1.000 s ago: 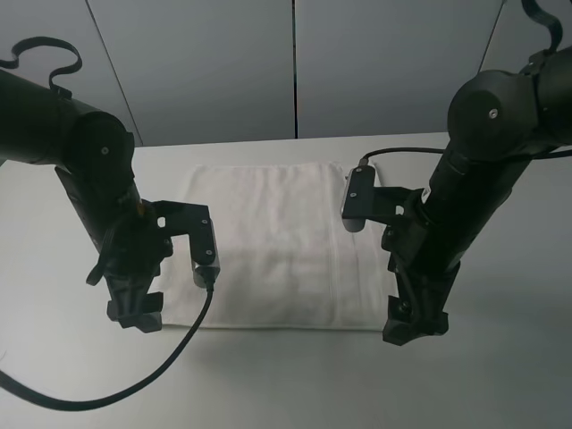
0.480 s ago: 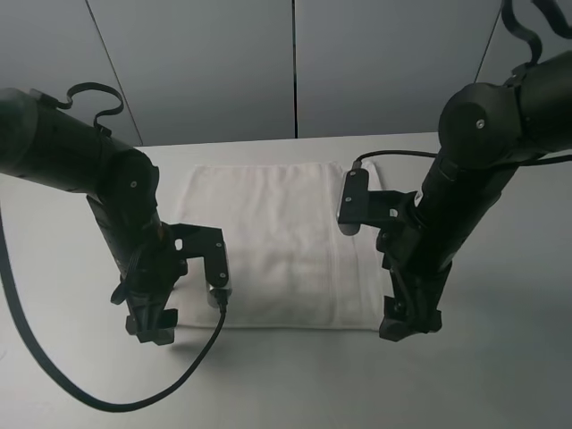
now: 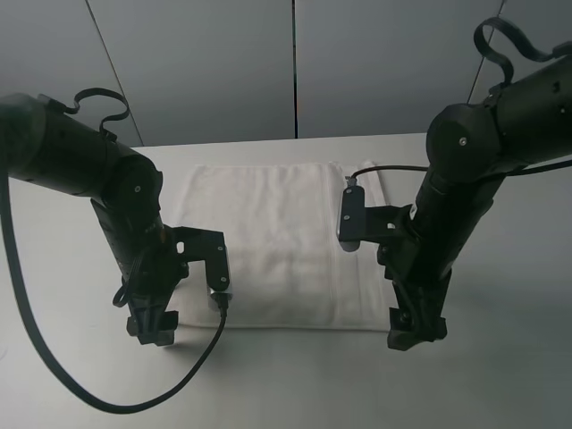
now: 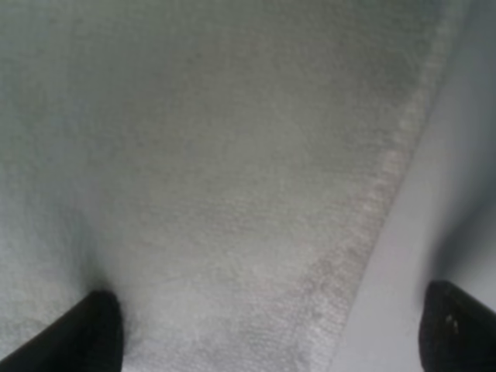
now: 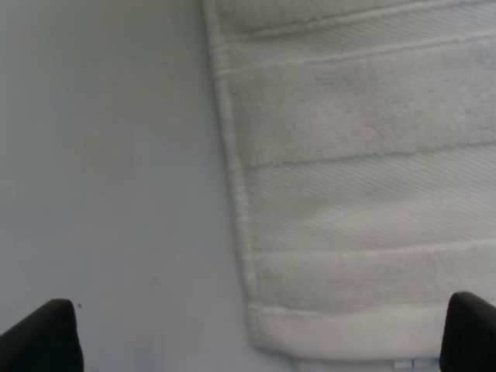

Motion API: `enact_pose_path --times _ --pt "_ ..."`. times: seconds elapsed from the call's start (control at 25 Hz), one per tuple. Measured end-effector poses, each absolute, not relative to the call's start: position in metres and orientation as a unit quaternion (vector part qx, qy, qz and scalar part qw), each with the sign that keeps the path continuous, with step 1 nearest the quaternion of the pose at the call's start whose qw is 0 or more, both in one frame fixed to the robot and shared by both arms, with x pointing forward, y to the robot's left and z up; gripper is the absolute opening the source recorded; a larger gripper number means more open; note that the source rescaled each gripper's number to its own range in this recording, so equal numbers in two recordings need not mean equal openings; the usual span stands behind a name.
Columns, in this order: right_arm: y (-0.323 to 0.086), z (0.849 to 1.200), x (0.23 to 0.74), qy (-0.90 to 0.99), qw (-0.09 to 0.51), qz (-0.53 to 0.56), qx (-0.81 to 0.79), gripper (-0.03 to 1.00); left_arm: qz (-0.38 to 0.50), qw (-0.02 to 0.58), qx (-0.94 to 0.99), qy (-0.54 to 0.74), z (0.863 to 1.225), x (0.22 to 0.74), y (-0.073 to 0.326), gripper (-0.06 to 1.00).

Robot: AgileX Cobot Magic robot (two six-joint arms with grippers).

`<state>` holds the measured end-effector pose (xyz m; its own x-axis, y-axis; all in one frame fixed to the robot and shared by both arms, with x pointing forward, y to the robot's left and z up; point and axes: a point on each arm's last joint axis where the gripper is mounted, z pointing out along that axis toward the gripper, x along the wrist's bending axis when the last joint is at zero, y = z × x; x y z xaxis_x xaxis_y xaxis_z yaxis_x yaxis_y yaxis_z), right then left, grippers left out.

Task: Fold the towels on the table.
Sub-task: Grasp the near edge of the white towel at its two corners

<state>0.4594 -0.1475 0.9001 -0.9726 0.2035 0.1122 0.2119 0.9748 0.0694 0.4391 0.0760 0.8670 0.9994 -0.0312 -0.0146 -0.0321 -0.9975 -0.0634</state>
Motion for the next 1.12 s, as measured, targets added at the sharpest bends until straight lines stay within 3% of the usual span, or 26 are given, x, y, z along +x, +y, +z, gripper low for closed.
enact_pose_path --times 1.12 --pt "-0.149 0.863 0.468 -0.995 0.064 0.009 -0.08 0.97 0.005 0.031 -0.999 0.017 0.866 0.439 0.076 0.98"
